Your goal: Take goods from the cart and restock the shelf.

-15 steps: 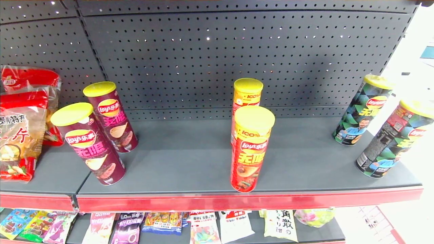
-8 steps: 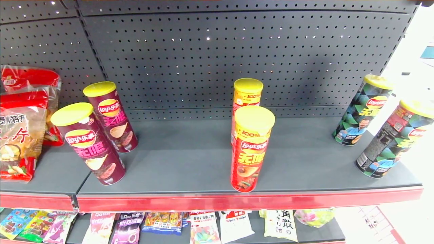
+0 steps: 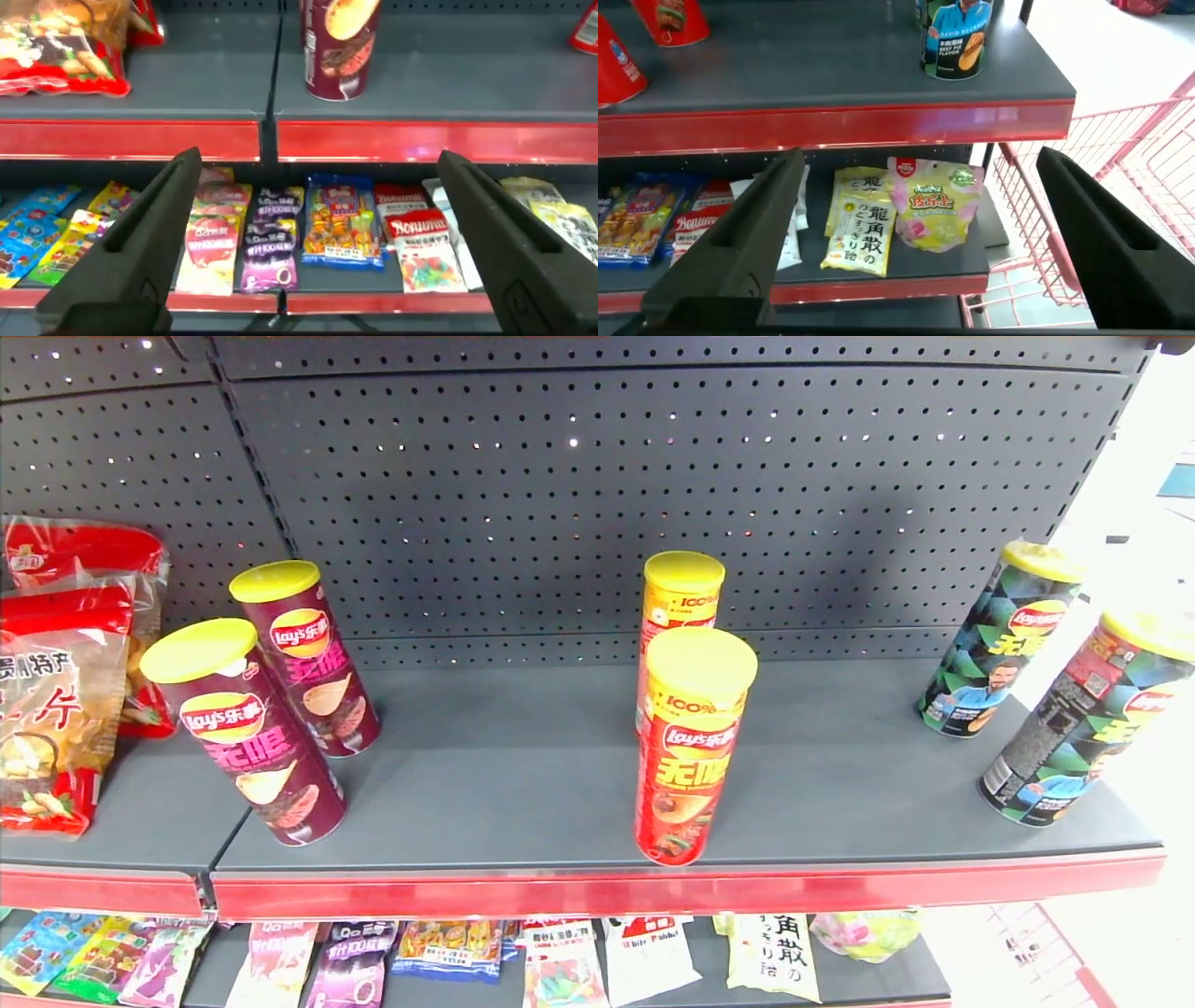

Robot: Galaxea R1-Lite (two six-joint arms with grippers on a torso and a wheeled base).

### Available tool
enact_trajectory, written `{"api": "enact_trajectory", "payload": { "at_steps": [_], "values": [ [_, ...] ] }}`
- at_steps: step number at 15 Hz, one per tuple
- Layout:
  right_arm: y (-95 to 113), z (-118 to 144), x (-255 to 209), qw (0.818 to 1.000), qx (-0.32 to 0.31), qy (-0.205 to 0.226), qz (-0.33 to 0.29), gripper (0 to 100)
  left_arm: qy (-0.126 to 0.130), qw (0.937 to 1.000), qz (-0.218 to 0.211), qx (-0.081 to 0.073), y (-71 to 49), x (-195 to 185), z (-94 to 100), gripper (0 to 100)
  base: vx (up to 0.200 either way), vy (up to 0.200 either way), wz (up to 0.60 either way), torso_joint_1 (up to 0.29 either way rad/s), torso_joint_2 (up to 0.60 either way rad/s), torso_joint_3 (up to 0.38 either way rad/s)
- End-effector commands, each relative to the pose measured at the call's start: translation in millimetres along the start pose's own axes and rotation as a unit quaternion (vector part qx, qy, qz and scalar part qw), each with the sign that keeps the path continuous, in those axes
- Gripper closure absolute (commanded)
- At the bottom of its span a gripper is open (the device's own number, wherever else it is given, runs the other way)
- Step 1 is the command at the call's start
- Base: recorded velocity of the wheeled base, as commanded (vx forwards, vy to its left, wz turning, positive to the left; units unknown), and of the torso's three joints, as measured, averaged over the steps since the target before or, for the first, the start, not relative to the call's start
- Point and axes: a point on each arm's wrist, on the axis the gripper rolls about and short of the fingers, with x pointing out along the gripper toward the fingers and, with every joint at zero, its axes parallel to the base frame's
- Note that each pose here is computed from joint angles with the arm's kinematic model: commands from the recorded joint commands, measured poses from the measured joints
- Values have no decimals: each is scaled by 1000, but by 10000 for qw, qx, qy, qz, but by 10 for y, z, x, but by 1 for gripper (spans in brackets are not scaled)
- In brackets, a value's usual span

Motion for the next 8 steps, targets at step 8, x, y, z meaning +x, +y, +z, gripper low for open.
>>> {"api": "enact_trajectory", "payload": {
  "at_steps": [8],
  "values": [
    [0,-1,-2,10000,-5,-12,6,0,-42,10000,-1,16,0,-7,-6,0,0,0,0,0,0,0]
  ]
}}
